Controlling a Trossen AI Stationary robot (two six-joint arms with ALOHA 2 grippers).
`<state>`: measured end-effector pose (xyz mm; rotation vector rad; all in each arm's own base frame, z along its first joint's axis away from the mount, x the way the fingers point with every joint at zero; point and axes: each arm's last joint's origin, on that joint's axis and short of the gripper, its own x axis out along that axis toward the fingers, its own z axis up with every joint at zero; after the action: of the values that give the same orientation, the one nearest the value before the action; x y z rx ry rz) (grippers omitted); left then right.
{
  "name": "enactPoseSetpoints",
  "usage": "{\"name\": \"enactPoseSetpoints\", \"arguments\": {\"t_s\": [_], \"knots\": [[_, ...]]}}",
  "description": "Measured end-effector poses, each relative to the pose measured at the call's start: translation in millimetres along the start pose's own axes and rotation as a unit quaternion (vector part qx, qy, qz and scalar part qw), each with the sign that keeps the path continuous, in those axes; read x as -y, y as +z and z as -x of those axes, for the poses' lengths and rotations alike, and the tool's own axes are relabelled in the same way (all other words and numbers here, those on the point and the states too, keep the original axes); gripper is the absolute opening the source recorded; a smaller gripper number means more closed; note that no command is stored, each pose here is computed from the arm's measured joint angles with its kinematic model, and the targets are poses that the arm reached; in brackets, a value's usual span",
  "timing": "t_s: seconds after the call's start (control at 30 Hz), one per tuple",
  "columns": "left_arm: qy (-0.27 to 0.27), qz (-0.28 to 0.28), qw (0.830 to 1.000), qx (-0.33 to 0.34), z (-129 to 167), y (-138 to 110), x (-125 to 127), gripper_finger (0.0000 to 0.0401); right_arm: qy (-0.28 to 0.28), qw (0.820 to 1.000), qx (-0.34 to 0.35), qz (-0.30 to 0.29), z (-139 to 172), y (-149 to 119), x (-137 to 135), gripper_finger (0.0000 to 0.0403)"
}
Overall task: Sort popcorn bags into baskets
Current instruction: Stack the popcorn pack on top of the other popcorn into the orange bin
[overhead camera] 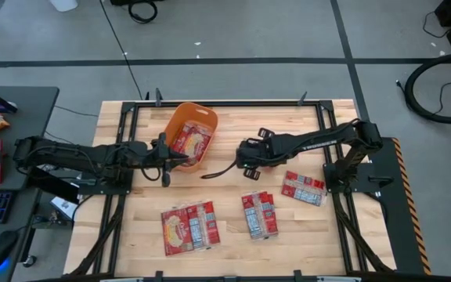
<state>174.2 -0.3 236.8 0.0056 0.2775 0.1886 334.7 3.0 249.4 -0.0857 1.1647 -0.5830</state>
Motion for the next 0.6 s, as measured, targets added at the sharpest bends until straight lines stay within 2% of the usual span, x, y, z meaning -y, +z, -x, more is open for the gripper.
{"name": "enactPoseSetpoints", "arguments": {"t_s": [0.17,0.3,0.6], "knots": [[0.0,-0.001,1.0,-0.002,0,0,0,0.0052,0.019,0.999,0.035,0.01,9,12,-1,0.0001],[0.0,-0.002,1.0,-0.004,0,-1,0,0.0052,0.041,0.999,0.027,-0.006,4,10,-6,0.0012],[0.0,-0.001,1.0,-0.004,0,-1,0,0.0052,0.068,0.998,-0.017,0.0,-35,-18,-15,0.0121]]}}
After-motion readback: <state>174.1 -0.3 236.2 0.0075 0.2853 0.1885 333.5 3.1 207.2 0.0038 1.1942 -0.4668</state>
